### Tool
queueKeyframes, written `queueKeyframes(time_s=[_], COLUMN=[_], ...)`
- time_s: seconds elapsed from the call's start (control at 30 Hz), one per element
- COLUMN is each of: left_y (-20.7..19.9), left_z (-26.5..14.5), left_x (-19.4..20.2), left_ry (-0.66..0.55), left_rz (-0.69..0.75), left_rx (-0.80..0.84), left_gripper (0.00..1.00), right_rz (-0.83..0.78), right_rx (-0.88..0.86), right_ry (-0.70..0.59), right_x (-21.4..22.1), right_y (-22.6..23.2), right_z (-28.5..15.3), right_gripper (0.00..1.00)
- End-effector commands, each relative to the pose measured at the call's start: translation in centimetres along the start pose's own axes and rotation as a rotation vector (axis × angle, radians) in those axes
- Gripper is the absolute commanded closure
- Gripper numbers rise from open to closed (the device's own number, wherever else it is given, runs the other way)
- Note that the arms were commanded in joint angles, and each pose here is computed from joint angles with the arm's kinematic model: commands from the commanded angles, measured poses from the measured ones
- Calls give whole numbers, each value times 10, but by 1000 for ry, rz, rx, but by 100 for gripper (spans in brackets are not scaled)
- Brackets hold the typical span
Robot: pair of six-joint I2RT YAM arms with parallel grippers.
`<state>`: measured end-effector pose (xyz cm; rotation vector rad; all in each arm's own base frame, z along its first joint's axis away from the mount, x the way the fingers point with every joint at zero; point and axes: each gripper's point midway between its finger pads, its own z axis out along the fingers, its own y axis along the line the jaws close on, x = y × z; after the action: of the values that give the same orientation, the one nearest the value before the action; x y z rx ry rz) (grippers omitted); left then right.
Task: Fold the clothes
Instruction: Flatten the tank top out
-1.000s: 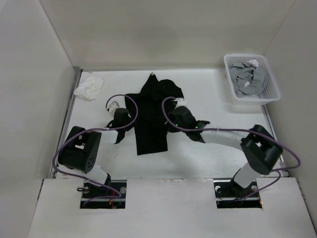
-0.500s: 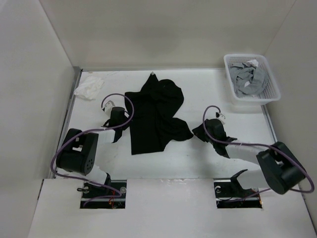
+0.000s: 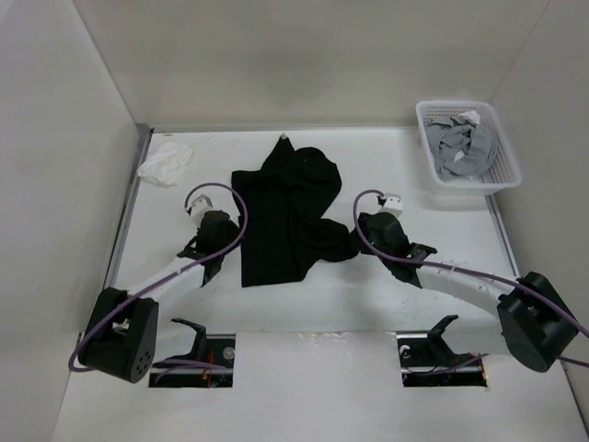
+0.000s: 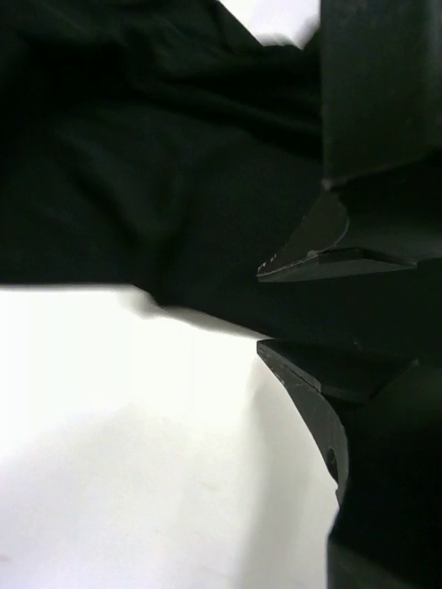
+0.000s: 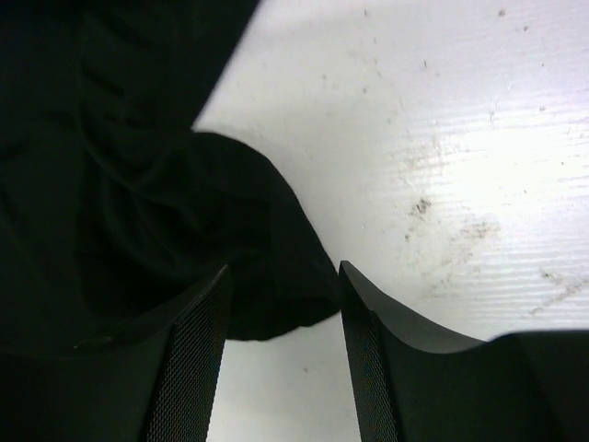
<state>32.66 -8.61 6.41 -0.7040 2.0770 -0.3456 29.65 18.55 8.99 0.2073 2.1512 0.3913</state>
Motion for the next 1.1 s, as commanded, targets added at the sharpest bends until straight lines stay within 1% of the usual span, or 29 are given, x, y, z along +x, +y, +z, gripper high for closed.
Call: queueKeyframes(time_s=[0.0,0.07,0.17,0.33,0.43,0.5,0.57,0.63,0.7,0.8,0.87,0.97,1.07], left_y=[33,42,46,49,53,54,52,53,52,54,56,59,58], left_z=[-23,-36,-48,-61,-68,-72,-76,-80,-84,-91,-94,-97,-98], left_x=[38,49,52,52,55,60,65,67,68,70,73,78,84], left_ry=[115,144,151,170,184,216,247,260,266,276,287,306,326], left_rz=[91,101,82,65,62,57,55,54,48,48,56,65,68], left_rx=[-81,-100,-98,-109,-118,-120,-113,-116,-116,-128,-134,-150,-152], left_gripper=[69,68,66,64,61,59,59,59,59,59,59,57,57], right_rz=[-108,-146,-185,-214,-214,-217,-219,-211,-204,-192,-176,-110,-37], right_rx=[-18,-26,0,6,13,20,21,32,45,76,89,90,54], right_ry=[38,49,97,144,160,166,167,154,136,108,88,30,-22], right_x=[-1,-2,4,14,18,19,20,17,14,8,5,-6,-14], right_y=[13,19,18,20,18,17,18,17,13,6,3,0,0], right_z=[-2,-2,5,15,20,23,25,25,25,24,23,18,8], right_gripper=[45,44,44,52,56,59,65,73,77,85,93,96,97])
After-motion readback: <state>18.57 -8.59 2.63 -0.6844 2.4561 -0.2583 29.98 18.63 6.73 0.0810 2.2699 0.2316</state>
